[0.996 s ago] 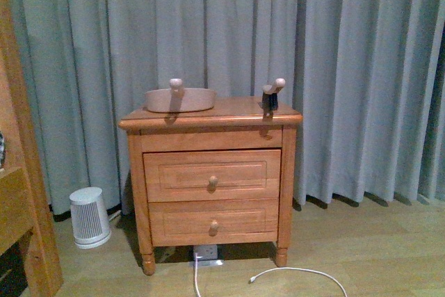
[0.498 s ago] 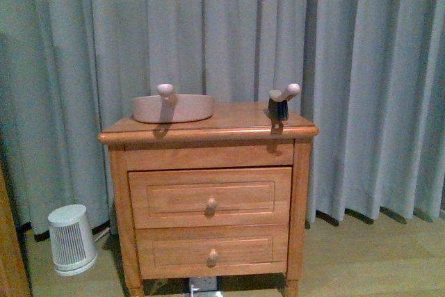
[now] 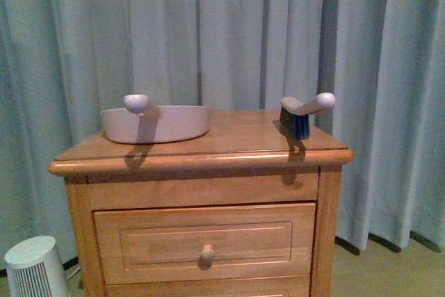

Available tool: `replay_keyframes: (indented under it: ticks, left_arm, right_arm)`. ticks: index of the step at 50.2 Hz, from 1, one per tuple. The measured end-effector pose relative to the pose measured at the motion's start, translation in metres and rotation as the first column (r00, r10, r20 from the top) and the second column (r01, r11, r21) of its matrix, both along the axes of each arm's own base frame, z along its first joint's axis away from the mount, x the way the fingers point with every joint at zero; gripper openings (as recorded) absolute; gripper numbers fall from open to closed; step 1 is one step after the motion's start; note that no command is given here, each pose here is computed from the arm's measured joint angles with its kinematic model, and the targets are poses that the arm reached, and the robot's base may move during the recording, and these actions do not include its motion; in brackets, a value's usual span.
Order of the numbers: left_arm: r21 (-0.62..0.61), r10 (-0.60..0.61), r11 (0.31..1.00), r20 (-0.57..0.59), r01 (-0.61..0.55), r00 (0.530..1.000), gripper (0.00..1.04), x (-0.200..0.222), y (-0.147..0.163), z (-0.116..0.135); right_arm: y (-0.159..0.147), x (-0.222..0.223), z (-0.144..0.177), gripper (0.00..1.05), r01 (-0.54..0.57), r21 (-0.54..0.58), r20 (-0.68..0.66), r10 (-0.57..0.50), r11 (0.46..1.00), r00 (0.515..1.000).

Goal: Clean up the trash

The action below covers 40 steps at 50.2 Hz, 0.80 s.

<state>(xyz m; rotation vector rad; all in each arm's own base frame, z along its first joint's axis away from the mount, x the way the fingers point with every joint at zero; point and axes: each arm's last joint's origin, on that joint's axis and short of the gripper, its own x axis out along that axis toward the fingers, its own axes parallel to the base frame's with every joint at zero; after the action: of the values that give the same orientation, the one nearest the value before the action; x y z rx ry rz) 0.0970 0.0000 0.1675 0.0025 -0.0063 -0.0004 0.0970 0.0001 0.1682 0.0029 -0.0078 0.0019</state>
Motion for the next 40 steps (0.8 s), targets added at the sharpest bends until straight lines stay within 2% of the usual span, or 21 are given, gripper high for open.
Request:
replay_keyframes:
  ticks: [40]
  left_arm:
    - [0.0,0.0,1.0,0.0,0.0,1.0,0.97,0.0,0.0,0.0]
  right_arm:
    - [0.0,0.0,0.0,0.97,0.001,0.0,0.0,-0.001,1.0,1.0]
